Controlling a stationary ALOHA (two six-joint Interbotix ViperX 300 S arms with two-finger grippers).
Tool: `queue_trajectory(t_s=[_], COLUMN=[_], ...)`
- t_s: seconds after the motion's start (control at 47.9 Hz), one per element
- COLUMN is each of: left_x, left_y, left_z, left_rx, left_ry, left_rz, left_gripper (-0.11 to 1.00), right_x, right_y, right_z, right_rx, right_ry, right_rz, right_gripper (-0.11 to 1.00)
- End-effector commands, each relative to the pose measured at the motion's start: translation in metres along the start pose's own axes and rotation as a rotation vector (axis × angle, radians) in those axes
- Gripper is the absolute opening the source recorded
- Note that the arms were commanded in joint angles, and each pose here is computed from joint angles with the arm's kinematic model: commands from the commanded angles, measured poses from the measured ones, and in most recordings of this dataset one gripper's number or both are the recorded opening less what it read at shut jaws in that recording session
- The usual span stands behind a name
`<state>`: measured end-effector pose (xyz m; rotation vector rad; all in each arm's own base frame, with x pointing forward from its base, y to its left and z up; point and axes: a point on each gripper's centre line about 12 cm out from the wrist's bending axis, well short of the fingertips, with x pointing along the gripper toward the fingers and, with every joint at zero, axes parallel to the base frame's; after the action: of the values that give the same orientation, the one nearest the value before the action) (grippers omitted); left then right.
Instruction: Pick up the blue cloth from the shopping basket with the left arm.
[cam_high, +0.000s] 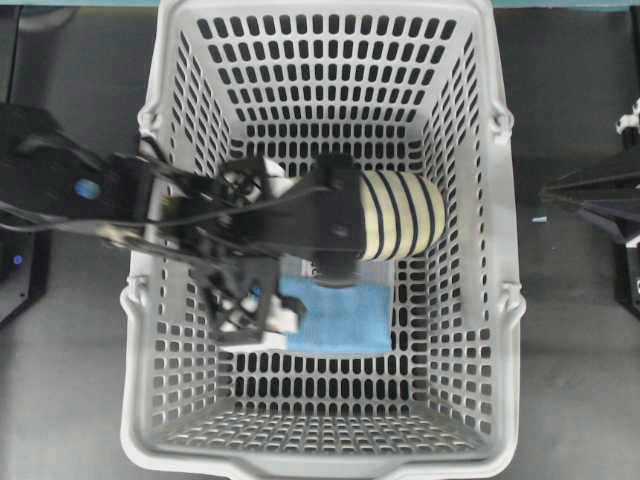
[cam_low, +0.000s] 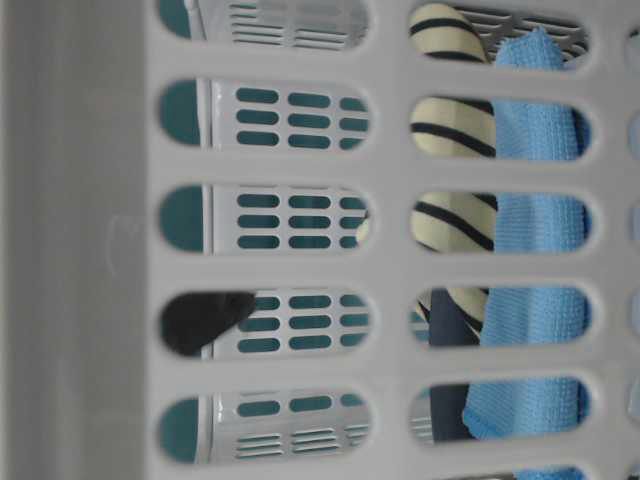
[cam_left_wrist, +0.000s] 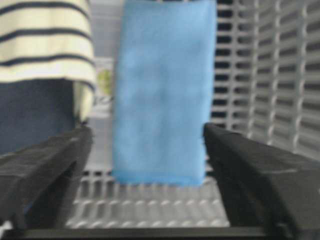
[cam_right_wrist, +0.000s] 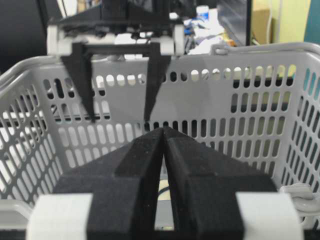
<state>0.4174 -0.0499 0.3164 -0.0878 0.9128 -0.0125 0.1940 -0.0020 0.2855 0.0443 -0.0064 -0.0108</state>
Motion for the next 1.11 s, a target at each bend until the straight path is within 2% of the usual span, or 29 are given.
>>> queue_trajectory(t_s=[0.0,0.418,0.627,0.773,0.856,1.023,1.086], left_x=[0.007,0.09,0.11,0.113,0.112,0.099,0.091], left_y=[-0.007,-0.01,-0.007,-0.006,-0.006,-0.009,-0.01], left_z=[0.006,-0.028,-0.05,-0.056,-0.058,-0.045,-0.038], left_rx=[-0.001,0.026,0.029,0.03,0.03,0.031,0.028], left_ry=[-0.004,0.133,0.177,0.168,0.168,0.125,0.102], left_rz=[-0.006,0.008,0.015,0.012,0.012,0.002,-0.001], left_gripper=[0.9,0.89,0.89,0.84,0.73,0.27,0.15], right_x=[0.002,0.001,0.001,0.002,0.001,0.001,0.001], right_y=[0.0,0.0,-0.001,0.0,0.0,-0.001,-0.001], right_z=[0.006,0.004,0.004,0.004,0.005,0.004,0.004], right_rx=[0.005,0.005,0.005,0.005,0.005,0.005,0.005], right_ry=[-0.018,-0.011,-0.012,-0.014,-0.015,-0.012,-0.012], right_rz=[-0.001,-0.002,-0.003,-0.003,-0.003,-0.003,-0.003], right_gripper=[0.0,0.0,0.0,0.0,0.0,0.0,0.0])
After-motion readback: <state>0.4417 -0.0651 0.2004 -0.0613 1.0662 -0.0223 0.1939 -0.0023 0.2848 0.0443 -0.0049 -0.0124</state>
